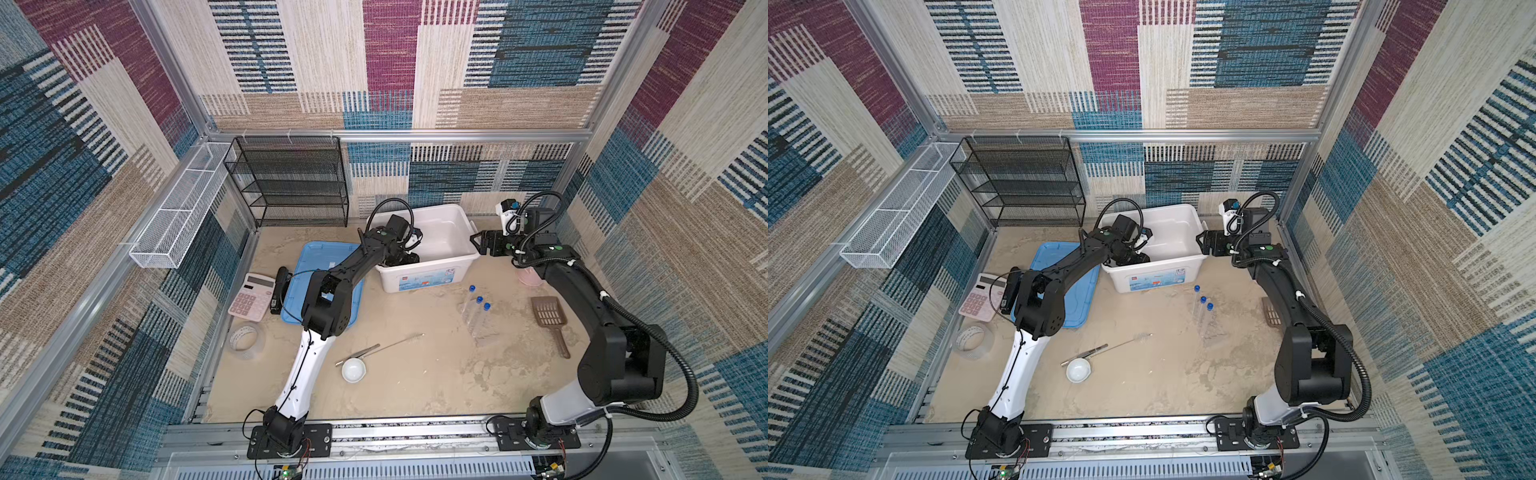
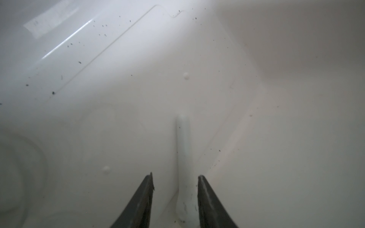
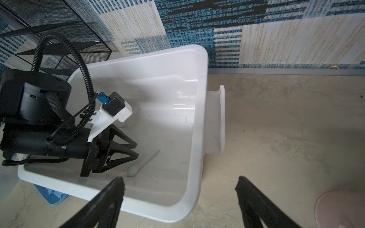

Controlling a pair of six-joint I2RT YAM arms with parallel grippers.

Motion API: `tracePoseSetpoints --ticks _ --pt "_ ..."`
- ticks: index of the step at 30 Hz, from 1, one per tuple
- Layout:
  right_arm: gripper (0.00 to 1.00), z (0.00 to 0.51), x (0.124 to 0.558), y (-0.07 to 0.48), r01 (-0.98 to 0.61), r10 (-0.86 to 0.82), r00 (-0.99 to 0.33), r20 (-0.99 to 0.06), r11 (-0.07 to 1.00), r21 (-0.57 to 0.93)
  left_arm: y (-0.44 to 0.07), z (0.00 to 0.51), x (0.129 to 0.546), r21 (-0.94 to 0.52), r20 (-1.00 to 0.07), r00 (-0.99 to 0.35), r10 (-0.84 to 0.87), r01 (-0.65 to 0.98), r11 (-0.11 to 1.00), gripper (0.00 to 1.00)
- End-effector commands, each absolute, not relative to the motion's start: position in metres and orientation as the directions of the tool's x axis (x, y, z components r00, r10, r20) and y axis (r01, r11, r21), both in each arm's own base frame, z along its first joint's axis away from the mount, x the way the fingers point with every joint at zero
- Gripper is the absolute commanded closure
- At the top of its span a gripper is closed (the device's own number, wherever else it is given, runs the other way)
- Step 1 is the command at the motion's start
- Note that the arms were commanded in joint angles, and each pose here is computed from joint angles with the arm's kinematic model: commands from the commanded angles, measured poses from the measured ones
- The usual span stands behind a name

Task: Organize the chemistry lab equipment
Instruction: 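Open the left gripper to release the white pestle in the bin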

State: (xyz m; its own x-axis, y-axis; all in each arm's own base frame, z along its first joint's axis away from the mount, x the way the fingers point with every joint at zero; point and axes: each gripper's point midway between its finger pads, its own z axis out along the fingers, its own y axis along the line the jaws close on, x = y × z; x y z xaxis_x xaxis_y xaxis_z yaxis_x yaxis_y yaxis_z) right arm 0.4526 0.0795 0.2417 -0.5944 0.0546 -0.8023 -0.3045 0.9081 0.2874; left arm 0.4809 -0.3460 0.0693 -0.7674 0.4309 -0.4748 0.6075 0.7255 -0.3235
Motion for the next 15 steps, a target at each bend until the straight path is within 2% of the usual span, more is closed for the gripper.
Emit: tracePoseSetpoints --ticks 1,15 --pt "0.09 0.251 0.452 0.076 -0.303 0.043 -0.567 -0.822 0.917 0.258 -0.348 0.084 0.474 -0.366 -0.466 -0.782 0.413 0.596 0.715 0.55" --pt "0.06 0.289 0.428 0.087 -0.416 -0.007 -0.445 -0.896 0.887 0.2 -0.35 0.154 0.479 -0.352 -0.608 -0.721 0.333 0.62 0.701 0.42"
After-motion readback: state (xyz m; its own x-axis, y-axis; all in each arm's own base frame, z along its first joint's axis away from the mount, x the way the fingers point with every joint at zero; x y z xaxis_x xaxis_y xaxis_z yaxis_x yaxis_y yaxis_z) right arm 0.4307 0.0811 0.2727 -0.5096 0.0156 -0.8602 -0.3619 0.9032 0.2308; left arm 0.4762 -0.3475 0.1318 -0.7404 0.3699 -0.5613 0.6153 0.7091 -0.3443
